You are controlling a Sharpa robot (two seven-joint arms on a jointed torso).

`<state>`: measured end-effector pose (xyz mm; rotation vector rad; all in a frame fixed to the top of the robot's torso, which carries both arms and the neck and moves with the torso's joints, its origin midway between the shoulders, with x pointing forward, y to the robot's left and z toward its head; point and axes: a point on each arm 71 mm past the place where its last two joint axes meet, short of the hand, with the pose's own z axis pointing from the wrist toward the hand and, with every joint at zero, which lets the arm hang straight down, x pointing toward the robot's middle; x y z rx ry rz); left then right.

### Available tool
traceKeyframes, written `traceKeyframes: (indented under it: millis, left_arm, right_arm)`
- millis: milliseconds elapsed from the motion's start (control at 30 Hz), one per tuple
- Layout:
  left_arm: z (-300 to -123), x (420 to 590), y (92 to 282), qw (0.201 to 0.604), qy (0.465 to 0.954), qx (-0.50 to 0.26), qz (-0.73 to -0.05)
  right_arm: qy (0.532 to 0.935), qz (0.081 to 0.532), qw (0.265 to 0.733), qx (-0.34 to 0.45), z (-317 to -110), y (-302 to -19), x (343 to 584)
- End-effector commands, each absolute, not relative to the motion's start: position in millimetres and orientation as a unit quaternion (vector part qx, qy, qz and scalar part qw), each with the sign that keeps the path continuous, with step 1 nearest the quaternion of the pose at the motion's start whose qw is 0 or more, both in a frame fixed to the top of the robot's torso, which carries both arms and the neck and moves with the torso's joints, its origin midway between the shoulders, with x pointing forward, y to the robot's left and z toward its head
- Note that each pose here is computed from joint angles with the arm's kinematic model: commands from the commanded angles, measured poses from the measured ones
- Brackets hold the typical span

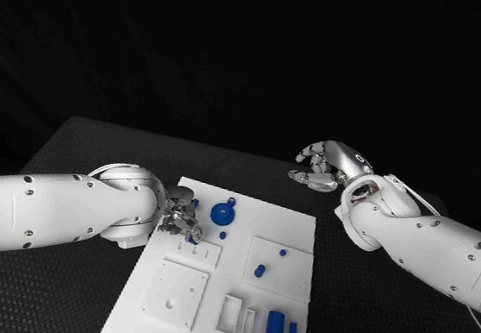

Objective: Assemble the parts on the task board

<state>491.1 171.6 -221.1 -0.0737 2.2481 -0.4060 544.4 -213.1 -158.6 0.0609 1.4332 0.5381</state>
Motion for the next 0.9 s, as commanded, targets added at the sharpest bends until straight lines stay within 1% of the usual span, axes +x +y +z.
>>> traceKeyframes:
  millis: [33,167,333,900]
  left_arm:
    - [-221.8,491.3,170.1,0.410,0.900,-0.022,-0.146]
    - [-221.9,491.7,166.8,0.413,0.899,-0.016,-0.143]
    - [-223.8,491.5,163.8,0.400,0.906,-0.004,-0.137]
    - [-226.5,491.8,159.6,0.390,0.911,0.006,-0.137]
  right_arm:
    - [0.649,0.248,0.718,0.033,-159,-212,545]
    - [0.650,0.248,0.718,0.033,-159,-212,545]
    - [0.649,0.245,0.720,0.023,-158,-209,545]
    - [0.654,0.246,0.715,0.021,-159,-206,545]
